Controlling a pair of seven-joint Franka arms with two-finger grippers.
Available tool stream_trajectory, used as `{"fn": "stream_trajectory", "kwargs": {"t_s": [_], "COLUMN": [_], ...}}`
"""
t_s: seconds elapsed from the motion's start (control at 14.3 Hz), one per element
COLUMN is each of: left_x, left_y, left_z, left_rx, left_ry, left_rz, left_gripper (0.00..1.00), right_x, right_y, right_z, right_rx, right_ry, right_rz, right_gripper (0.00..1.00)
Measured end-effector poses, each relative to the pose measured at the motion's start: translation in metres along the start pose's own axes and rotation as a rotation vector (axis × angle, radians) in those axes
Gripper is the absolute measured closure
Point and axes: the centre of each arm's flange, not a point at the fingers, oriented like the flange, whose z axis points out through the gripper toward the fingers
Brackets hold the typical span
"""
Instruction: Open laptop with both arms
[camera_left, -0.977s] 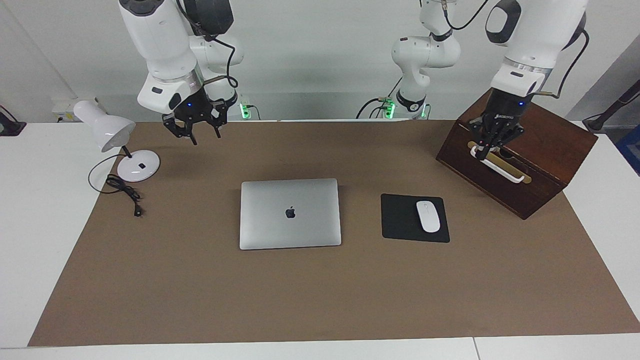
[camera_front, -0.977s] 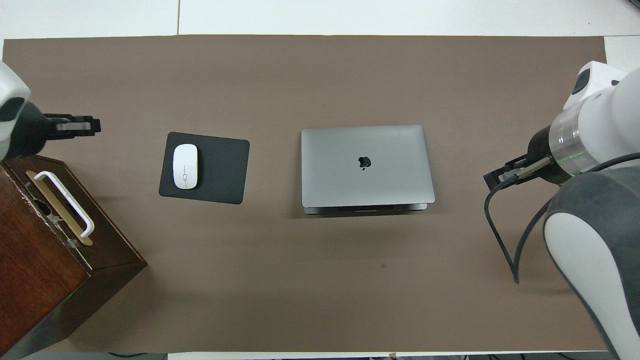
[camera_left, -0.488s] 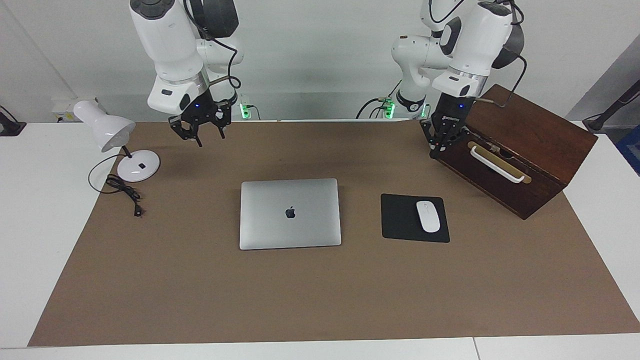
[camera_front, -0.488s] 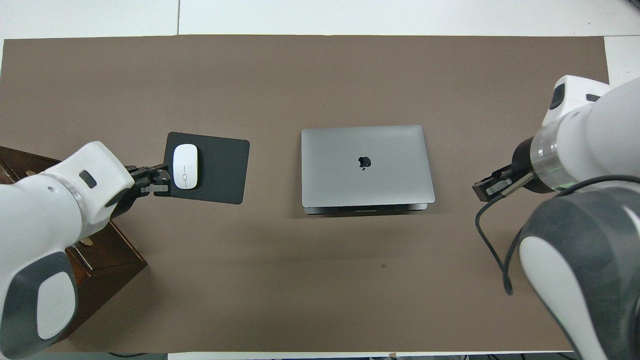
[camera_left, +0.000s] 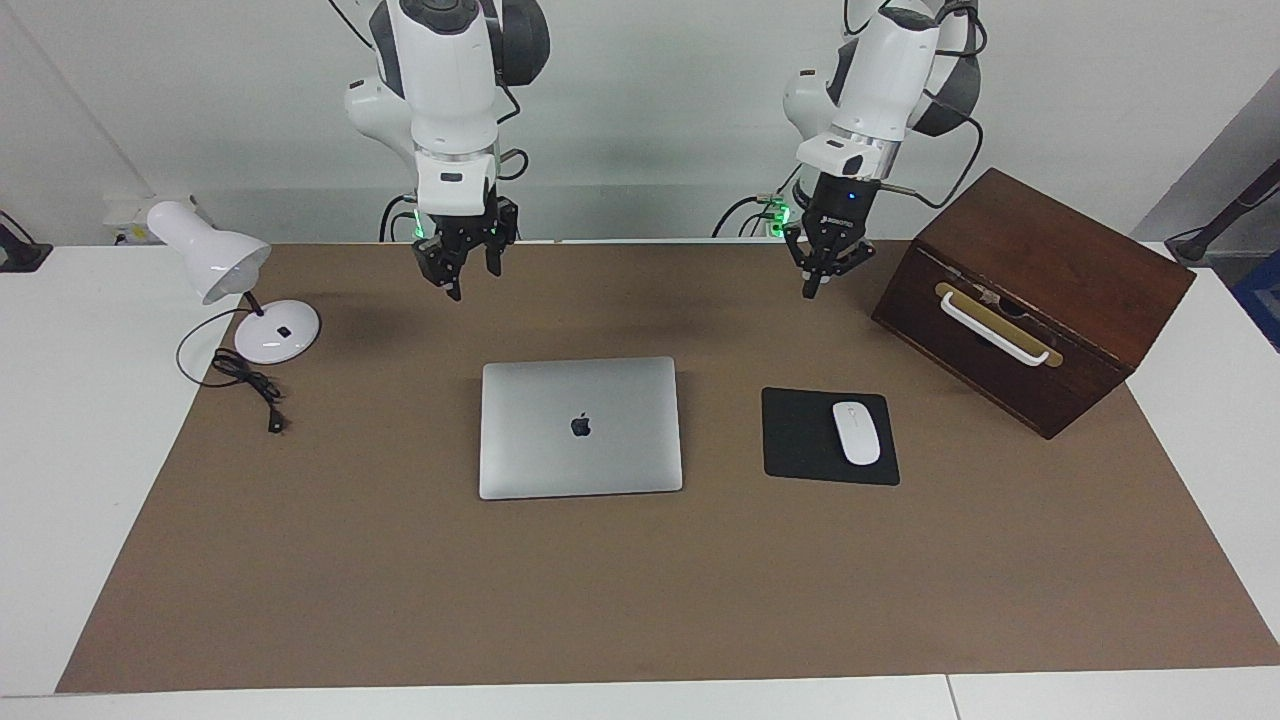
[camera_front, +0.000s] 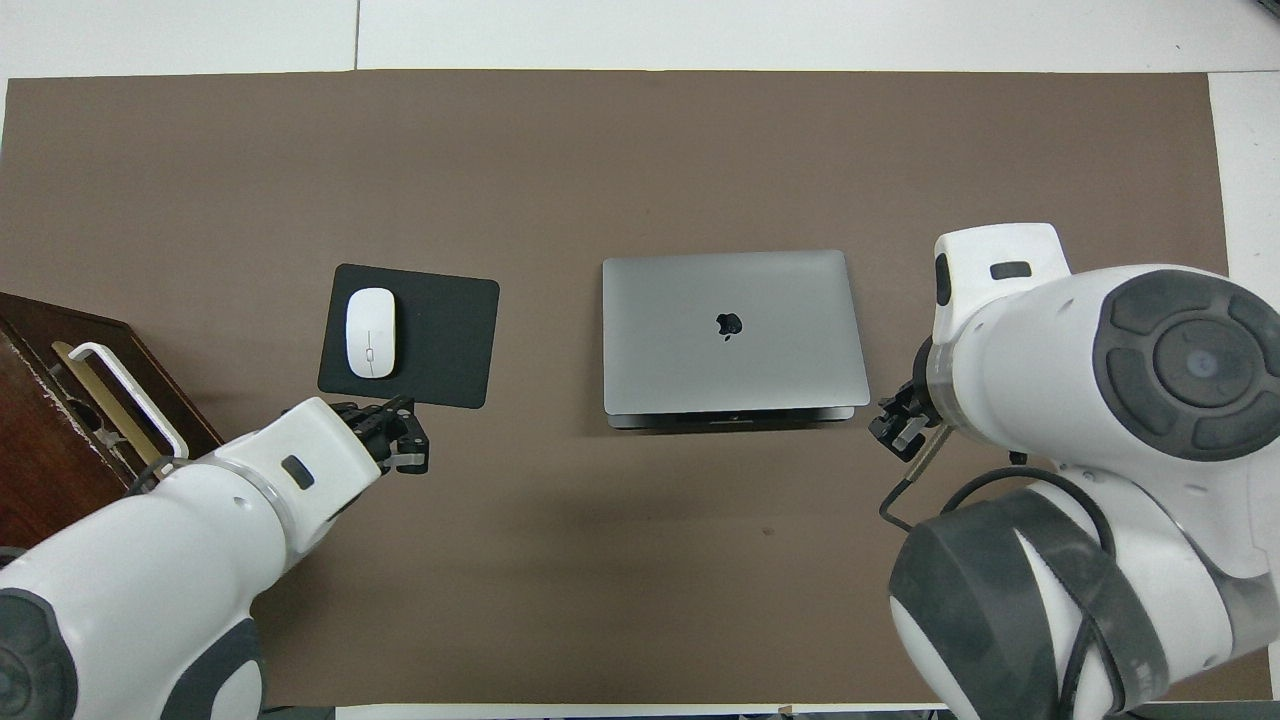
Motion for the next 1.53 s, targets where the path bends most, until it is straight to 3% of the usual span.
{"fn": "stream_trajectory", "kwargs": {"t_s": [0.14,0.56,0.91,1.53], "left_x": [-0.009,-0.048,-0.087,-0.101], "left_y": [0.023,0.073,0.096,0.112], "left_z": [0.004,0.031,0.055,0.084], "left_rx": [-0.001,-0.010,-0.024,-0.072], "left_ry": [0.015,0.068,0.111,0.145], "left_rz": [0.002,0.011,0.044,0.083], "left_gripper": [0.99,0.99,0.99,0.99], "right_x": [0.003,0.019,0.017,0.024], "right_y": [-0.005,-0.045,-0.054,-0.075], "right_z": [0.017,0.045,0.077,0.118], "right_rx": [-0.016,-0.130,-0.130,-0.104], "right_ry": [0.022,-0.005,0.008,0.007], "right_rz": [-0.032,-0.187,-0.214,-0.223], "right_gripper": [0.30,0.30,0.30,0.30]}}
